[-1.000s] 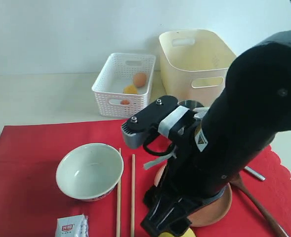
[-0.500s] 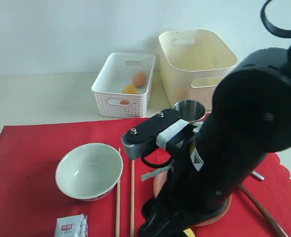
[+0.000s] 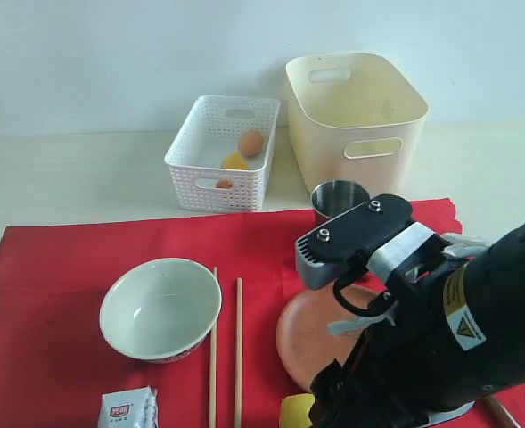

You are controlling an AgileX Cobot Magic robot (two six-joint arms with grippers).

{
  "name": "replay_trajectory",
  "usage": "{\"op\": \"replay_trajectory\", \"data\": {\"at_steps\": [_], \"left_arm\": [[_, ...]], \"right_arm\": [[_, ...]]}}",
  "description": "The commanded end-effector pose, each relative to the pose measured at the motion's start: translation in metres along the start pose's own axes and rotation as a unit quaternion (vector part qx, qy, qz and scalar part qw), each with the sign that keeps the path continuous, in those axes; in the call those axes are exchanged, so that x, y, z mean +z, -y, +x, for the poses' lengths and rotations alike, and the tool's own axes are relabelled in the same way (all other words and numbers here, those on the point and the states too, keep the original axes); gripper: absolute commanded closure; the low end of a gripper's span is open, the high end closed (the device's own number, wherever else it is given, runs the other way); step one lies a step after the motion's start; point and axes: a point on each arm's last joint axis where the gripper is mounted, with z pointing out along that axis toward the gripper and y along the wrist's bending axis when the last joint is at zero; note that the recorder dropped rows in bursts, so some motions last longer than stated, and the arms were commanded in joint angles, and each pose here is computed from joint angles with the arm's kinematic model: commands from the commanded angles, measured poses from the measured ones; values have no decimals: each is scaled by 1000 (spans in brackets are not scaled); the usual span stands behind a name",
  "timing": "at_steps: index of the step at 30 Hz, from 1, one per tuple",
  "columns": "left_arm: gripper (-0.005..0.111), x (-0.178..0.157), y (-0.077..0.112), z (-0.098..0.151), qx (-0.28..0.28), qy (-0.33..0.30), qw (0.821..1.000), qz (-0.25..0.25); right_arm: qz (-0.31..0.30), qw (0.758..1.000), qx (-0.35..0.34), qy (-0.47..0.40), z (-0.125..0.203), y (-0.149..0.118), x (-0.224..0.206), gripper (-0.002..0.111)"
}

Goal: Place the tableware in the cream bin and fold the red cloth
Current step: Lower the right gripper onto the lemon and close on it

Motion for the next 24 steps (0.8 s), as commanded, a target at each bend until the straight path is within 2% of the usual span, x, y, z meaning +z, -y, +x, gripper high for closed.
{"op": "replay_trajectory", "data": {"at_steps": [1, 10, 24], "left_arm": [[107, 0, 0, 0, 0, 6, 1000, 0], [107, 0, 0, 0, 0, 6, 1000, 0], [107, 0, 0, 0, 0, 6, 1000, 0]], "right_arm": [[-7, 1000, -5, 4, -3, -2, 8, 33], [15, 999, -24, -38, -10, -2, 54, 27], [31, 995, -21, -91, -26, -7, 116, 28]]}}
